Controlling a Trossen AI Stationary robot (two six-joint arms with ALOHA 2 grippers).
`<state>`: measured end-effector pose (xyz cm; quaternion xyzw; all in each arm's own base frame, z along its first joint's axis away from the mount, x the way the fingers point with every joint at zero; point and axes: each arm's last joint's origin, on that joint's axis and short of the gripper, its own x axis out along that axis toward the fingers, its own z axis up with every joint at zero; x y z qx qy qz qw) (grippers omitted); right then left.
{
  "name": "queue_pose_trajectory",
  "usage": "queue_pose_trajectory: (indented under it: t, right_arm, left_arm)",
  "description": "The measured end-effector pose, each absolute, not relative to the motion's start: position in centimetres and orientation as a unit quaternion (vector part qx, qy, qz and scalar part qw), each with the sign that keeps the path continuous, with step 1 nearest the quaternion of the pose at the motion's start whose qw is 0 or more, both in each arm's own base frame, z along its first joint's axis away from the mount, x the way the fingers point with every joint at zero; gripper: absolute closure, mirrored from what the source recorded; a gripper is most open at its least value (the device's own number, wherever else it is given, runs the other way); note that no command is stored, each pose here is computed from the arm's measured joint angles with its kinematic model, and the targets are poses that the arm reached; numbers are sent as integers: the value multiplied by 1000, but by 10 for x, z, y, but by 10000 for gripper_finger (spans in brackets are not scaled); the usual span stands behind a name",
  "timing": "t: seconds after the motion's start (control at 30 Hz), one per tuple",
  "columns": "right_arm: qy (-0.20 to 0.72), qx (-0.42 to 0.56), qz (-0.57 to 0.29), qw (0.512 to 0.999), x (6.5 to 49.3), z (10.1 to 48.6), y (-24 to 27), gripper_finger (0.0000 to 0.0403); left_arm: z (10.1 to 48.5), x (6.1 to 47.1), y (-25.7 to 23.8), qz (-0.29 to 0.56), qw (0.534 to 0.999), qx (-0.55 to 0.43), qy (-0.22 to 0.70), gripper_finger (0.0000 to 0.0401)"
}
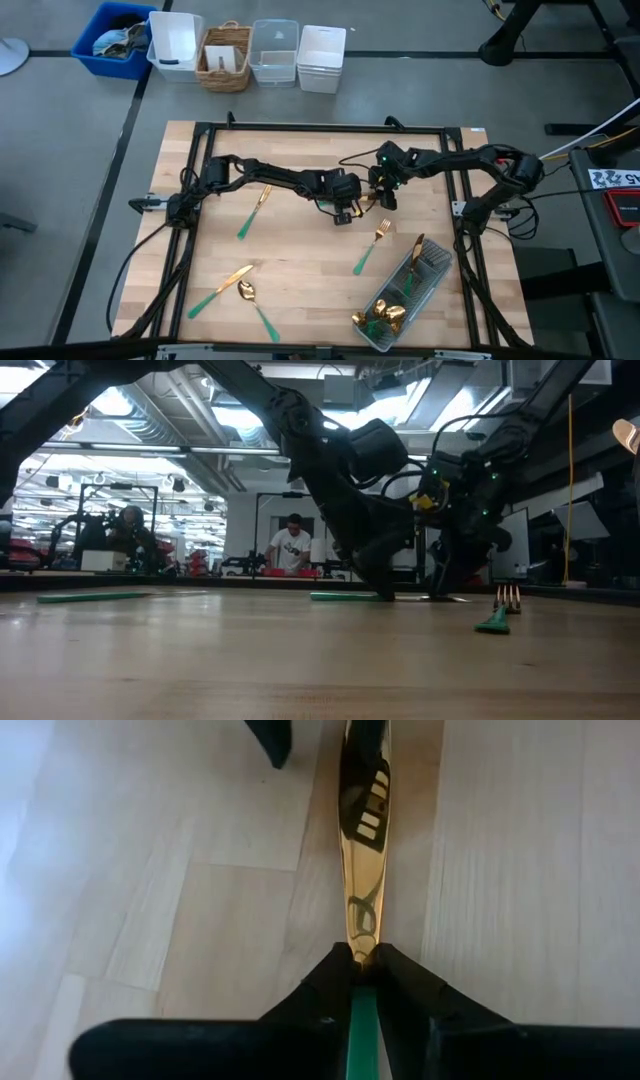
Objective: Sort silverware
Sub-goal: Put the top right table knife into the utensil organizer
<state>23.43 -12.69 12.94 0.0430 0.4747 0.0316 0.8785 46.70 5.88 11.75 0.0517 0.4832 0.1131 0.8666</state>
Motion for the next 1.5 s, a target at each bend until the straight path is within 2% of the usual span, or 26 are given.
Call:
queue_pose_trajectory:
  t: [0.63, 0.87, 1.2, 1.5]
  right_arm:
    - [488, 40, 81, 868, 242, 127, -104, 239]
    - [495, 71, 54, 864, 243, 127, -102, 241]
    - [498, 122, 23, 858, 243, 127, -102, 292]
    - [502, 135, 25, 854, 242, 126, -101, 319]
  left_arm:
    - [118, 469, 58, 136, 868, 59, 473, 366]
    - [118, 469, 54, 142, 868, 63, 472, 366]
    - [118, 470, 45, 161, 864, 84, 470, 366]
    - [118, 471, 37, 177, 860, 101, 467, 366]
